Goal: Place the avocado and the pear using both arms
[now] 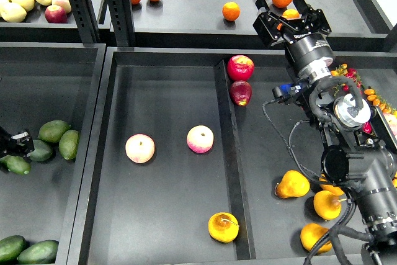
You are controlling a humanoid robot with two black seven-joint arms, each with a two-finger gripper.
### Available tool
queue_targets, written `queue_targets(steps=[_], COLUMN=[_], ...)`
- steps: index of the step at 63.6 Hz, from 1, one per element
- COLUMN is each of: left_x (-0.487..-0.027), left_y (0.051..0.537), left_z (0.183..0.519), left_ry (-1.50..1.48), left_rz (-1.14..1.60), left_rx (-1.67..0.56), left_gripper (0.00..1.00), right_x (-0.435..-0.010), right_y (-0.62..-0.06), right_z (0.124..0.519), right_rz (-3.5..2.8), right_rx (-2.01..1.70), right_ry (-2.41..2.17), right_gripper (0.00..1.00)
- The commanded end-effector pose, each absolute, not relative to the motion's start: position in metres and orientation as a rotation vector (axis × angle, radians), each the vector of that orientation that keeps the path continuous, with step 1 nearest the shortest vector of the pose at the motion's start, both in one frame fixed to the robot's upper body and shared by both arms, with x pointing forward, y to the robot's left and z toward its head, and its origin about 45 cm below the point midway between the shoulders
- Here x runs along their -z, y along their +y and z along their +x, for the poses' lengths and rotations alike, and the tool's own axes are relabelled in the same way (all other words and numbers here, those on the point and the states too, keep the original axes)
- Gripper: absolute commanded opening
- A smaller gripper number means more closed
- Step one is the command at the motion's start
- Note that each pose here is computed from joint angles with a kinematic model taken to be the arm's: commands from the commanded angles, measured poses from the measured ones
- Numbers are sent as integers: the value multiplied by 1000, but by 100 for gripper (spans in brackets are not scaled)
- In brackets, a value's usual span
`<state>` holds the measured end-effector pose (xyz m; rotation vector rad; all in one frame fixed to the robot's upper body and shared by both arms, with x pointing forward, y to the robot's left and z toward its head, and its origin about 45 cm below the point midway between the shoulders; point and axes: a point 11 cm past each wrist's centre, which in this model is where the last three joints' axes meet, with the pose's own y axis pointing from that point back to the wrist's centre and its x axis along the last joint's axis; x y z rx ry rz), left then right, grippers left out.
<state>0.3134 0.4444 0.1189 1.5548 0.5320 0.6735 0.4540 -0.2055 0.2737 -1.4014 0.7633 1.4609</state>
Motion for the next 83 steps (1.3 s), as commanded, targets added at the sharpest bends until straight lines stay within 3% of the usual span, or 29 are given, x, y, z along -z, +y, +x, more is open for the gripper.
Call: queue_targets(steps=[1,27,73,79,83], left_x=[-110,-77,-51,-48,-48], left_y=[447,421,421,420,424], left_z=[309,302,288,287,287], left_ry=[550,565,602,597,592], left_rz=[1559,1547,1562,1568,1579], left_rx=[-681,-627,-632,-627,-634], left_gripper=[20,22,30,33,43], right_x=[-273,-273,-275,-275,-273], right_y=[-205,-205,-203,-203,-203], right_z=[453,452,449,448,447], right_rz=[-1401,-1402,-1412,-1412,-1412], right_rx=[-1463,-1465,-1460,-1460,-1462], right_ry=[763,760,750,750,752], right_gripper=[100,100,100,100,100])
